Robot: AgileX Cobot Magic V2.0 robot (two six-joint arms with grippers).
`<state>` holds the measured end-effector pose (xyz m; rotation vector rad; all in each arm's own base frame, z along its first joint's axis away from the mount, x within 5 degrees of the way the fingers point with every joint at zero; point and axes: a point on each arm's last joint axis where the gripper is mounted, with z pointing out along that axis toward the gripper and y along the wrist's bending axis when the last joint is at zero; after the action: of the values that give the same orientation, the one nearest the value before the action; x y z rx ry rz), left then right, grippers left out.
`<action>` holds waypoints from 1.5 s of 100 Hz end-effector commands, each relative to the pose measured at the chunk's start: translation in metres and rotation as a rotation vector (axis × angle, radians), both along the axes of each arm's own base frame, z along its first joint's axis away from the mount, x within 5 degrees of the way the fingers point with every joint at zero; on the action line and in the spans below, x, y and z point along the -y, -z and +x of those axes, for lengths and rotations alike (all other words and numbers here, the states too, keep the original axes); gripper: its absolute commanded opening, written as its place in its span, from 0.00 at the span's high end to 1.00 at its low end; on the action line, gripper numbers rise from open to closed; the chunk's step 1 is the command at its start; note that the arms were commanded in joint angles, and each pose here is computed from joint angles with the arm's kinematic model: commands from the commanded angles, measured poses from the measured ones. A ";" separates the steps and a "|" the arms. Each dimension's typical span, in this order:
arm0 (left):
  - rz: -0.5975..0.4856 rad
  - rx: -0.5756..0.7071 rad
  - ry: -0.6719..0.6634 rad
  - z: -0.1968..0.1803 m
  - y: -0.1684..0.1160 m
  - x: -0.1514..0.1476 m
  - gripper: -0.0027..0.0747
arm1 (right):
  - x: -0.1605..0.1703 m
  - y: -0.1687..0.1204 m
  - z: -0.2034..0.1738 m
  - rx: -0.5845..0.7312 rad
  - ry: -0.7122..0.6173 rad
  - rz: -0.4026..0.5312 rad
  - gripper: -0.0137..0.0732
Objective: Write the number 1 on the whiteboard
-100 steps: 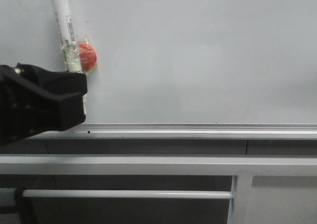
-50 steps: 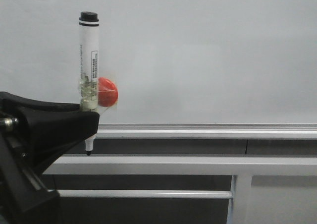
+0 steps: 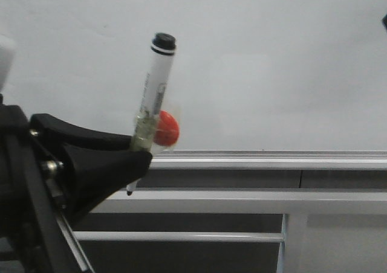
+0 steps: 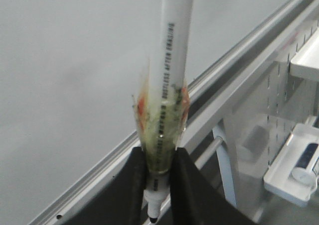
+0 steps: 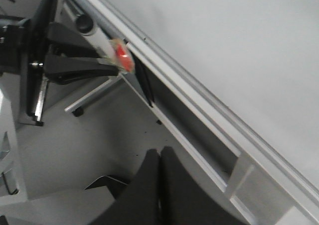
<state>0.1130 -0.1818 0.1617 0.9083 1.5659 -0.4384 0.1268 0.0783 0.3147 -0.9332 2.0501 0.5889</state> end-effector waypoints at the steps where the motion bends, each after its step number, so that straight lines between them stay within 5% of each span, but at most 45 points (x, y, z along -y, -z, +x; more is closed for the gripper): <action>1: -0.016 0.046 0.006 0.005 -0.014 0.010 0.99 | -0.011 -0.012 0.008 0.046 -0.021 0.055 0.92; 15: 0.023 0.083 -0.021 0.009 -0.028 0.012 0.99 | -0.022 -0.011 0.015 0.126 -0.030 0.021 0.92; 32: 0.203 0.088 0.006 0.006 -0.049 0.005 0.99 | -0.034 -0.010 0.016 0.190 -0.077 0.004 0.92; 46: 0.206 0.095 -0.006 0.001 -0.068 -0.009 0.99 | -0.051 -0.007 0.010 0.190 -0.161 0.005 0.92; 74: 0.350 0.043 0.004 -0.004 -0.064 -0.021 0.99 | -0.073 -0.010 -0.004 0.317 -0.276 -0.010 0.91; 86: 0.361 0.051 0.011 -0.004 -0.064 -0.021 0.99 | -0.076 -0.009 -0.009 0.308 -0.311 -0.012 0.79; 105: 0.455 0.155 0.059 -0.004 -0.065 -0.020 0.99 | -0.077 -0.006 -0.006 0.324 -0.315 -0.043 0.41; 150: 0.450 0.190 0.041 -0.001 -0.073 -0.018 0.99 | -0.096 0.009 0.023 0.368 -0.245 -0.093 0.40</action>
<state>0.1079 -0.1623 0.2193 1.3538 1.5336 -0.0389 0.1420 0.1705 0.2861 -1.3397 1.7397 0.4440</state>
